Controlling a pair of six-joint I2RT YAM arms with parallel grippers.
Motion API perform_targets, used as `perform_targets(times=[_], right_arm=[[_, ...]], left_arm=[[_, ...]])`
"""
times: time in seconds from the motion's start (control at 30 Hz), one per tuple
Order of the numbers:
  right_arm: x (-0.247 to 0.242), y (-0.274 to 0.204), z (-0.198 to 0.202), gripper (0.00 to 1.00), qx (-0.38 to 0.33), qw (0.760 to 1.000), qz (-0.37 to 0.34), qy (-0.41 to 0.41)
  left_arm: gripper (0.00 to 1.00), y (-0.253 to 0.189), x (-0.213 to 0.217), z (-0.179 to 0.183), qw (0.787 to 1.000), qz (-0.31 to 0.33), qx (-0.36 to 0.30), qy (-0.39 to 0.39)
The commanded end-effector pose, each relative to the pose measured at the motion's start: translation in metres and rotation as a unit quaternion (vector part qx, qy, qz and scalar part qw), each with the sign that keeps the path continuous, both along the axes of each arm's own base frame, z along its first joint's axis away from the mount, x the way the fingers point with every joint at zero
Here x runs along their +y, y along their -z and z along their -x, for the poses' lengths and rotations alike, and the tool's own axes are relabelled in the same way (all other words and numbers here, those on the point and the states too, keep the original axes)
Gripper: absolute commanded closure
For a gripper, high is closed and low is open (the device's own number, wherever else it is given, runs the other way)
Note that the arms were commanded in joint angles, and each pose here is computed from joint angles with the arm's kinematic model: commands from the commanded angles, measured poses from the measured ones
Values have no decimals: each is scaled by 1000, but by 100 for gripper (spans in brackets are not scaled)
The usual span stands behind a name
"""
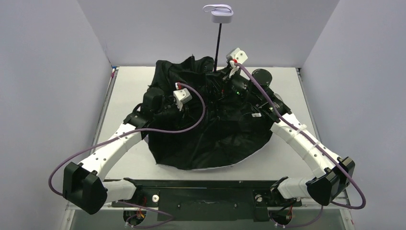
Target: Open the umbrella
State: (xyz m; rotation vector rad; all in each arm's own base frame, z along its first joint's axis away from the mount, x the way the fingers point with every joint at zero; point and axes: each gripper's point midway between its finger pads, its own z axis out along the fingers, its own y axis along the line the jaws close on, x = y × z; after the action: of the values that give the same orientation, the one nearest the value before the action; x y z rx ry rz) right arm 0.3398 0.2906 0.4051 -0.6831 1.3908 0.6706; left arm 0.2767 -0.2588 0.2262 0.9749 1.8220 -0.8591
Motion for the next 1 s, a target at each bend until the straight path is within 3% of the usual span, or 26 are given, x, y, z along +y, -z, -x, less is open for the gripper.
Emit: perform_targets(times=[0.0, 0.13, 0.23, 0.37, 0.5, 0.7, 0.87, 0.97], right_arm=[[-26, -89, 17, 100, -114, 991, -64, 18], [-24, -76, 17, 100, -114, 993, -43, 10], [-20, -65, 18, 100, -110, 993, -33, 2], [-18, -59, 18, 100, -110, 994, -27, 2], [-18, -60, 19, 100, -112, 993, -28, 3], [-18, -69, 23, 100, -117, 992, -38, 4], [-22, -78, 26, 100, -119, 992, -46, 8], [-23, -77, 25, 100, -114, 992, -49, 12]], left_arm=[[65, -21, 18, 6, 999, 9, -48, 8], [43, -92, 9, 10, 986, 85, -138, 29], [39, -144, 2, 5, 973, 141, -180, 28], [44, -198, -1, -12, 960, 206, -189, -16], [54, -205, -6, -46, 958, 232, -155, -70], [62, -153, -12, -90, 966, 208, -74, -132], [65, -112, 42, -140, 960, 147, -73, -227], [59, -125, 79, -164, 948, 119, -131, -264]])
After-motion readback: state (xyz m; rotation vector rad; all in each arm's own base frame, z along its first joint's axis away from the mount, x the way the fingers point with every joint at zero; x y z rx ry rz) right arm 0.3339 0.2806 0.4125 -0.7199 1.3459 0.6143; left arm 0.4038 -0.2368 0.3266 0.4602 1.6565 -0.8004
